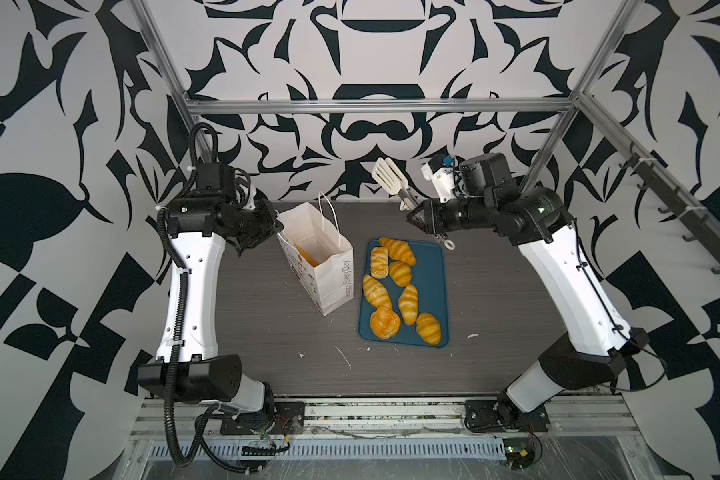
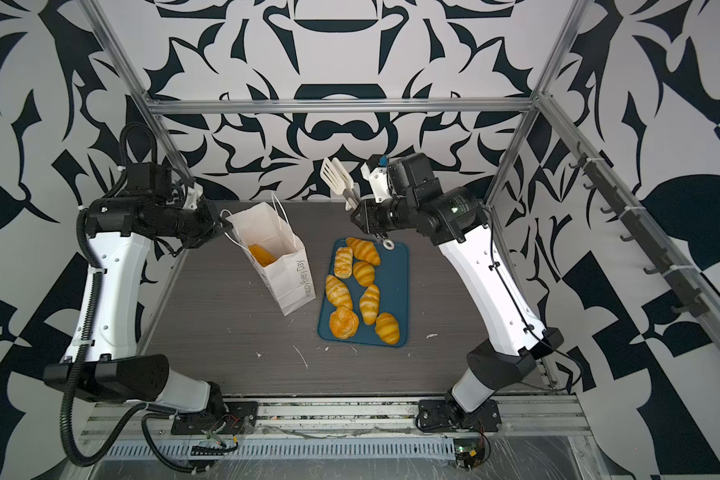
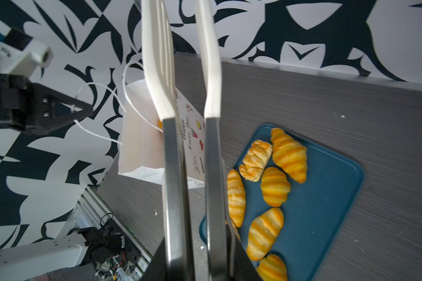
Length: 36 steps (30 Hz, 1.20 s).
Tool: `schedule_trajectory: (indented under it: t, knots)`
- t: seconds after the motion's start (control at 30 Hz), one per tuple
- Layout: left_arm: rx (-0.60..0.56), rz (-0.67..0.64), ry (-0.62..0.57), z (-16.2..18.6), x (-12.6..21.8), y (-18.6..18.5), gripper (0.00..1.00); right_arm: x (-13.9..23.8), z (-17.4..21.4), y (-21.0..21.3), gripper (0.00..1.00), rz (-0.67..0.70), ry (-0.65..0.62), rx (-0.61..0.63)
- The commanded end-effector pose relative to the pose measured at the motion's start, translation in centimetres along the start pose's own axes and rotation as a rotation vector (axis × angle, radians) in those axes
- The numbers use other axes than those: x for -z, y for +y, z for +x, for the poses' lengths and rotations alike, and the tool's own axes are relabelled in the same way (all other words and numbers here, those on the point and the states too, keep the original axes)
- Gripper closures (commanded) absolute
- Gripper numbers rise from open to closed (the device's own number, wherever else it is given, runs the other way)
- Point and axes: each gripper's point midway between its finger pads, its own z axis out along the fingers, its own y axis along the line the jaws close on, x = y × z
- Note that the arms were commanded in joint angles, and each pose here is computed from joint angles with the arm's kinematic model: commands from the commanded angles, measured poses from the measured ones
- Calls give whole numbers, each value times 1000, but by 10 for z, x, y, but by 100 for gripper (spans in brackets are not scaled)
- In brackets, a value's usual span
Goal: Place the fake bread into the paper bag
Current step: 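Move the tongs back over the croissants on the blue tray with the right gripper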
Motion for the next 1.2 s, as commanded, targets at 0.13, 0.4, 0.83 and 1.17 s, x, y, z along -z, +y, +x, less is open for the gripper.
schedule_trajectory:
  t: [0.13, 0.4, 0.83, 1.17]
  knots:
    - [12, -8, 21, 6, 3, 2, 100, -13, 19, -60, 68, 159, 95, -146]
    - [14, -8, 23, 6, 3, 2, 100, -38, 56, -94, 70, 245, 243, -237]
    - [15, -6, 26, 2, 0, 1, 100, -55, 105, -106, 70, 262, 375, -293]
    - [17, -5, 28, 2, -2, 2, 100, -58, 130, -111, 68, 266, 415, -324]
